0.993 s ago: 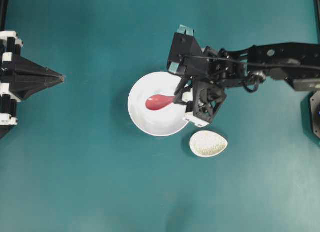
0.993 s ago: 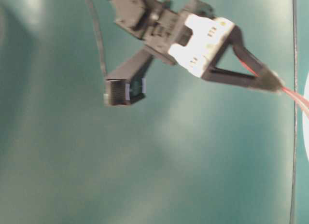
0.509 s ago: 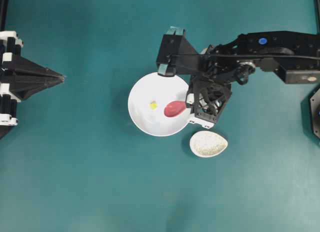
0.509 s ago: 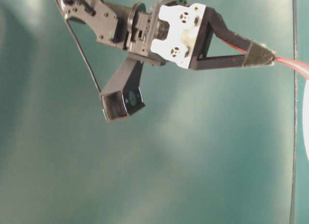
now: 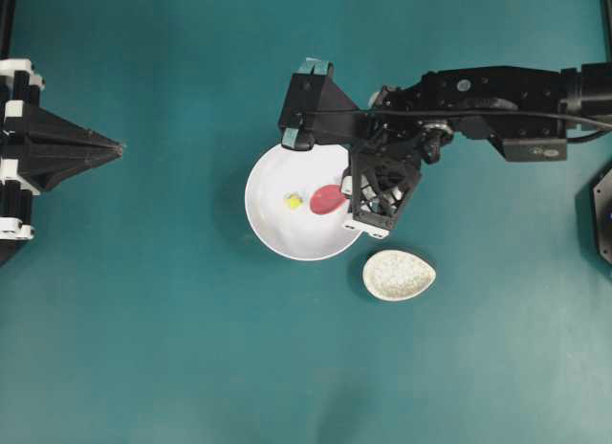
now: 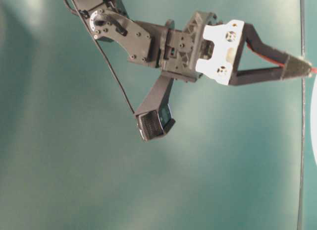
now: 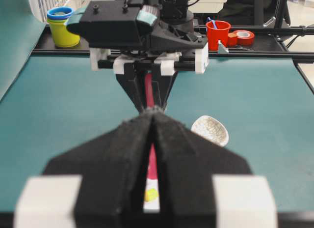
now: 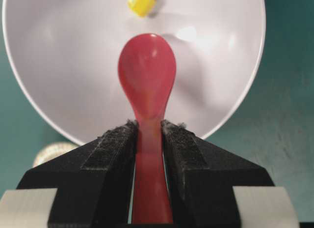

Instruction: Scoop the yellow hexagonal prism block from the bowl with a spoon using the right arm.

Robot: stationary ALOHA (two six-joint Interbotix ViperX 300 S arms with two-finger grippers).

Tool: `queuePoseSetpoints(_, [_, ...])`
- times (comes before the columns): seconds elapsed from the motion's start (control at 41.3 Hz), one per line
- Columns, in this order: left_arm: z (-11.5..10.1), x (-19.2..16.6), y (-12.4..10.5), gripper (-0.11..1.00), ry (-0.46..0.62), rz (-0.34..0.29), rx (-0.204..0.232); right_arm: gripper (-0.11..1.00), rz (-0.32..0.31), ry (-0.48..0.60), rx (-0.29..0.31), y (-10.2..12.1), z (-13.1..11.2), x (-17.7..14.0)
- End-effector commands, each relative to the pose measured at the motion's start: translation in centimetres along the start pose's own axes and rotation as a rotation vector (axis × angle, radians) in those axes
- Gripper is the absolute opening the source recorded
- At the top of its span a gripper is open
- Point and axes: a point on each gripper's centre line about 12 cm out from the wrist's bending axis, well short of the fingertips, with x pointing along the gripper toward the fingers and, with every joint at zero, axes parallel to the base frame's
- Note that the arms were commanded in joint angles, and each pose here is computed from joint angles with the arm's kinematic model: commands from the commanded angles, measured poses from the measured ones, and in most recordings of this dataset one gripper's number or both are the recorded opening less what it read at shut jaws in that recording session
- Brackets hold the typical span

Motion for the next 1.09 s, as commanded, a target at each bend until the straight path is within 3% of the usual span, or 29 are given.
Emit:
queuePoseSetpoints(0.0, [0.5, 0.2, 0.0, 0.01, -0.012, 0.001, 0.005, 0.23, 0.006, -0.048, -0.007, 0.2, 0.8, -0.9])
queuePoseSetpoints(1.066, [0.6, 0.2, 0.0, 0.01, -0.014, 0.001, 0.005, 0.23, 0.015, -0.158, -0.012, 0.5, 2.5, 0.8])
